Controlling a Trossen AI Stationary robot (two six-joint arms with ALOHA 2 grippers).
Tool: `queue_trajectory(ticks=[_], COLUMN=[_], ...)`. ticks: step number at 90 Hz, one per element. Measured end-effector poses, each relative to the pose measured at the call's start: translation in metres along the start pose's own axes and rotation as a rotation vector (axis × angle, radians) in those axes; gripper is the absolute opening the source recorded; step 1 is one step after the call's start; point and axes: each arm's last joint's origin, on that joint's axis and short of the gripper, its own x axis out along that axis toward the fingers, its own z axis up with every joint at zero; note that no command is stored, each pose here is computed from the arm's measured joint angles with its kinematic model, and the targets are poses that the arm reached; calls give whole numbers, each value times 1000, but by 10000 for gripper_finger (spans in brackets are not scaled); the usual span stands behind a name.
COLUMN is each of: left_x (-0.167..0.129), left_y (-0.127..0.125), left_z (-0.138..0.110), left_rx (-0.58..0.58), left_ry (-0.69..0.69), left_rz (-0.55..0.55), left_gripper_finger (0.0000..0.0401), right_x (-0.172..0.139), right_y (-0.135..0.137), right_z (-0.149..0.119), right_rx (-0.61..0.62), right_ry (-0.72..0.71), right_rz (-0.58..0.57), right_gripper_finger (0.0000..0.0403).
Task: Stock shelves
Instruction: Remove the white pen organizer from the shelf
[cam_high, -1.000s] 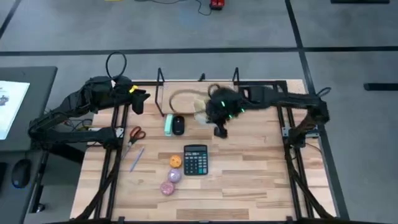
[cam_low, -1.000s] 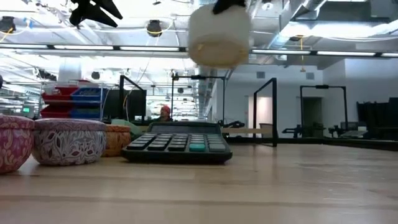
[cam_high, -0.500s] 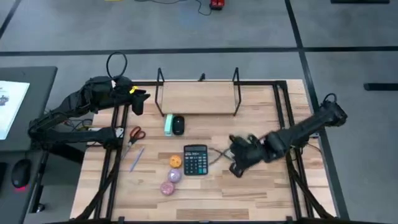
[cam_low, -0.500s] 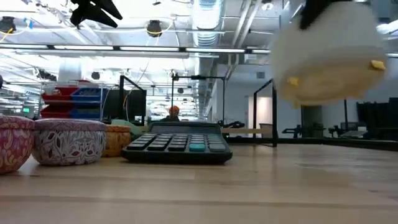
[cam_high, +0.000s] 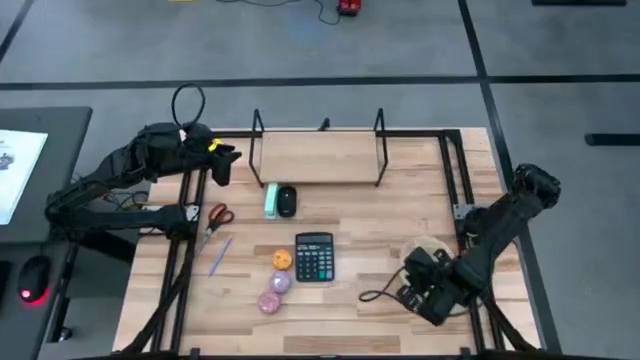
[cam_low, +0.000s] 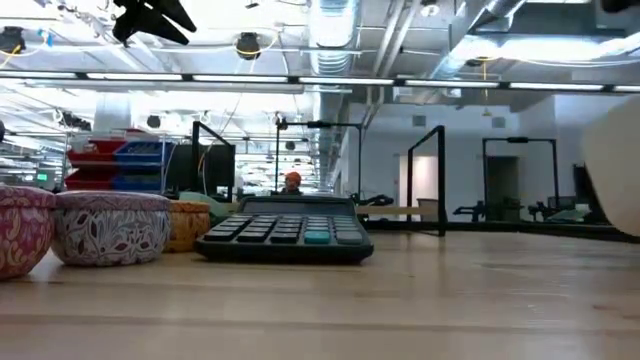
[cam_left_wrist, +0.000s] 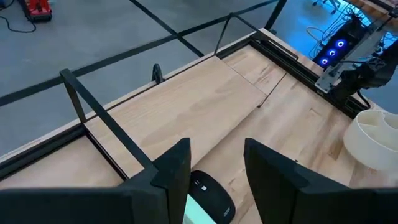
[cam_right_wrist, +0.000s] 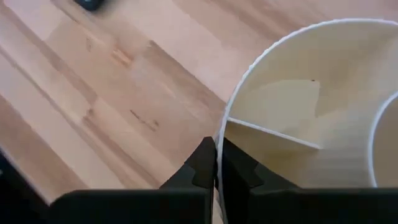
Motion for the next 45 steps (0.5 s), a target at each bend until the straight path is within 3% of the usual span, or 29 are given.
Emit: queue_trajectory(ticks=[45], left_x=[0], left_y=[0], left_z=[-1], left_rx=[1], left_ry=[6], left_rz=[3], left_gripper_finger=[127], right_x=[-6], right_y=[-25], right_z=[-48], right_rx=[-25], right_ry=[17], right_rz=[-5], right_gripper_finger=[0])
